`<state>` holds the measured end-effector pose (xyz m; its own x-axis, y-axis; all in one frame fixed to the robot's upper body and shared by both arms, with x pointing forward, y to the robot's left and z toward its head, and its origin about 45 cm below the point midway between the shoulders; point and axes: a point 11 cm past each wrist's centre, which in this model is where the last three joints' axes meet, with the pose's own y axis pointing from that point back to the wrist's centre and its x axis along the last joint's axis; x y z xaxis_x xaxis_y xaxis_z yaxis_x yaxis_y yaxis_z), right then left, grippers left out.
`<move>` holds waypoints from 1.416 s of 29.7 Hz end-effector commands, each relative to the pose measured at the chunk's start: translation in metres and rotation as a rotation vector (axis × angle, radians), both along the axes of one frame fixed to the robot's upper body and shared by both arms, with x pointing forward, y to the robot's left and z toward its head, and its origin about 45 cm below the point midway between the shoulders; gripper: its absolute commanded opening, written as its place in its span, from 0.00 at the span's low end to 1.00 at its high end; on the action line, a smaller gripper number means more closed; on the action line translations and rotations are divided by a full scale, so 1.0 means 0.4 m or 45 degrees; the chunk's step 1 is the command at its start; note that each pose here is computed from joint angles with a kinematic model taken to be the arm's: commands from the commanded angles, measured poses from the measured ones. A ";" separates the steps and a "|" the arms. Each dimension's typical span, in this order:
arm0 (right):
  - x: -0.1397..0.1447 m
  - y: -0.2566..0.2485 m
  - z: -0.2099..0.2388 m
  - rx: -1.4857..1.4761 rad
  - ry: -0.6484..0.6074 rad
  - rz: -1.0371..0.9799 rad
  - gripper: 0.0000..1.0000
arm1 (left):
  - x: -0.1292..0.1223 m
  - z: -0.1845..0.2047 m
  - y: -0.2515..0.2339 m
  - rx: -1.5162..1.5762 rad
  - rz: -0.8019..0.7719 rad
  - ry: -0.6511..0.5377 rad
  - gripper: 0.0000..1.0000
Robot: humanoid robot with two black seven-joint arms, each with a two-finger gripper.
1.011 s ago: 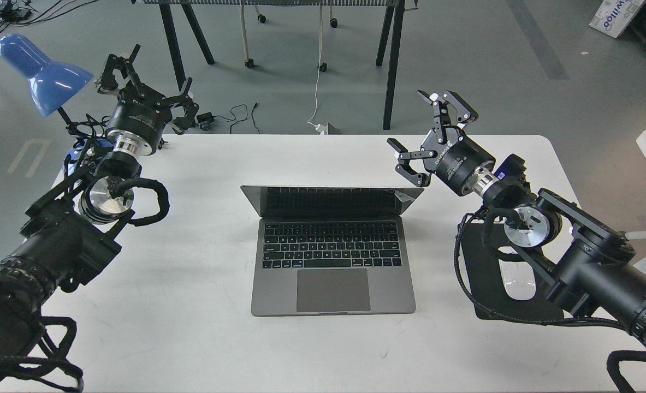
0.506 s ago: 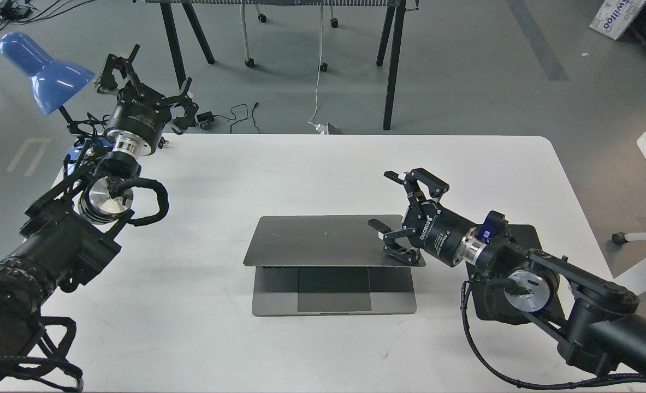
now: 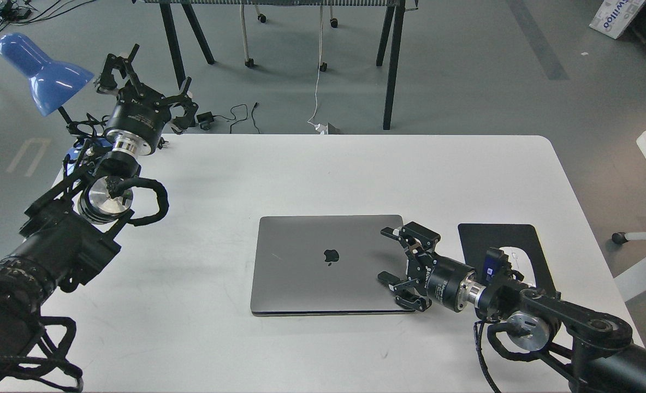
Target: Close notebook with right arm
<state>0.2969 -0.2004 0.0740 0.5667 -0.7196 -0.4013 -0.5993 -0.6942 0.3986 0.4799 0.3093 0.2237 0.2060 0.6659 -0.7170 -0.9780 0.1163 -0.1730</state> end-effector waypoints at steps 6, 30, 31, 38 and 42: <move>0.013 -0.006 -0.014 -0.011 0.002 -0.041 1.00 | 0.000 0.001 0.001 -0.005 0.003 -0.002 1.00; 0.354 -0.299 0.407 0.474 -0.419 -0.737 1.00 | 0.001 0.002 0.002 -0.006 0.004 -0.002 1.00; 0.369 -0.322 0.408 0.524 -0.382 -0.790 1.00 | 0.001 0.002 0.002 -0.008 0.005 -0.002 1.00; 0.418 -0.407 0.439 0.742 -0.330 -0.941 1.00 | 0.001 0.002 0.003 -0.011 0.007 -0.003 1.00; 0.419 -0.413 0.440 0.748 -0.333 -0.949 1.00 | 0.001 0.002 0.003 -0.011 0.007 -0.003 1.00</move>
<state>0.4637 -0.3643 0.2486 0.1697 -0.6602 -0.7316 -0.9841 -0.1528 -0.0903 0.4802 0.3104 0.2246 0.2040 0.6608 -0.7223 -0.9783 0.1093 -0.1763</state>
